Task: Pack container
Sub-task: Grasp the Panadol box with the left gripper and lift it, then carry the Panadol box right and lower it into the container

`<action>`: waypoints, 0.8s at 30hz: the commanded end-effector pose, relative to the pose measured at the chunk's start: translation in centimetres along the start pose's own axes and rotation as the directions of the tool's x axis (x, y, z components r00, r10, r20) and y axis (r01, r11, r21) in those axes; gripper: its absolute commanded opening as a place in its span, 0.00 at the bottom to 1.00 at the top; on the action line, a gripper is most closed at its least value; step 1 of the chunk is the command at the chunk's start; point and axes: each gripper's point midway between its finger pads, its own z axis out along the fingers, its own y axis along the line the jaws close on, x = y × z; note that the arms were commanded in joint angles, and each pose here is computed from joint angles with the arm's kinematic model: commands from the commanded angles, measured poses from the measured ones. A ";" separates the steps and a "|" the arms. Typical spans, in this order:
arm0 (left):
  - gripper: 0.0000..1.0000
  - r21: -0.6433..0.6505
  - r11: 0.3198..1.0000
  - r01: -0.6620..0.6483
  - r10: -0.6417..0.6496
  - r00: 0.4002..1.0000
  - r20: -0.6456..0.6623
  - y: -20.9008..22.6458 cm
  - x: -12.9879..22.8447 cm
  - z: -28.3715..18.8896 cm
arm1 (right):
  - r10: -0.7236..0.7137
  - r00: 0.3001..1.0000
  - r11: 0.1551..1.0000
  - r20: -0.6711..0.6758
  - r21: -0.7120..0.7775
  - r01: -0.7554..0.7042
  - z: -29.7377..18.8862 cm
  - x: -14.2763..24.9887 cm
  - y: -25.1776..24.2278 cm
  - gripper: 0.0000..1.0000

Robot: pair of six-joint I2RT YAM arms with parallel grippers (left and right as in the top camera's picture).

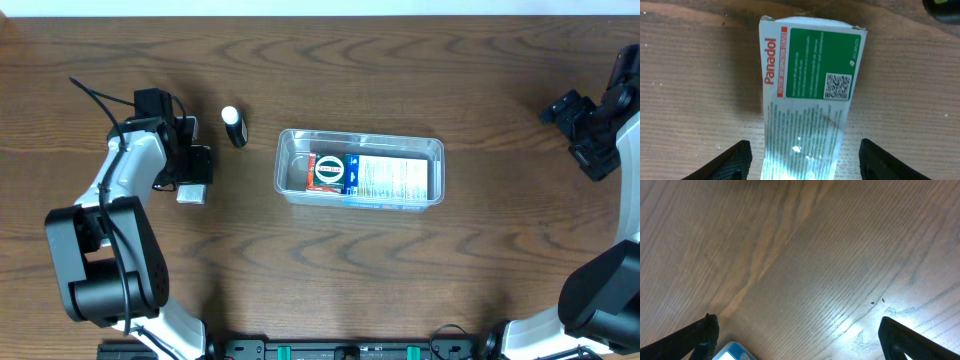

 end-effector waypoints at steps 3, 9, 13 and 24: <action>0.70 -0.012 1.000 0.006 -0.006 1.000 -0.029 0.3 0.2 1.2 | -0.009 1.000 1.000 0.009 -0.001 0.009 -0.2 -0.3 0.0 0.99; 0.60 -0.011 1.000 0.006 -0.006 0.999 -0.044 0.3 0.4 1.7 | -0.009 1.000 1.000 0.009 -0.001 0.009 -0.2 -0.3 0.0 0.99; 0.50 -0.011 1.000 0.006 -0.007 0.999 -0.043 0.3 0.4 1.7 | -0.009 1.000 1.000 0.009 0.000 0.009 -0.2 -0.3 0.0 0.99; 0.40 -0.012 1.000 0.023 -0.024 0.999 -0.034 0.3 0.2 1.4 | -0.008 1.000 1.000 0.009 0.000 0.008 -0.2 -0.3 0.0 0.99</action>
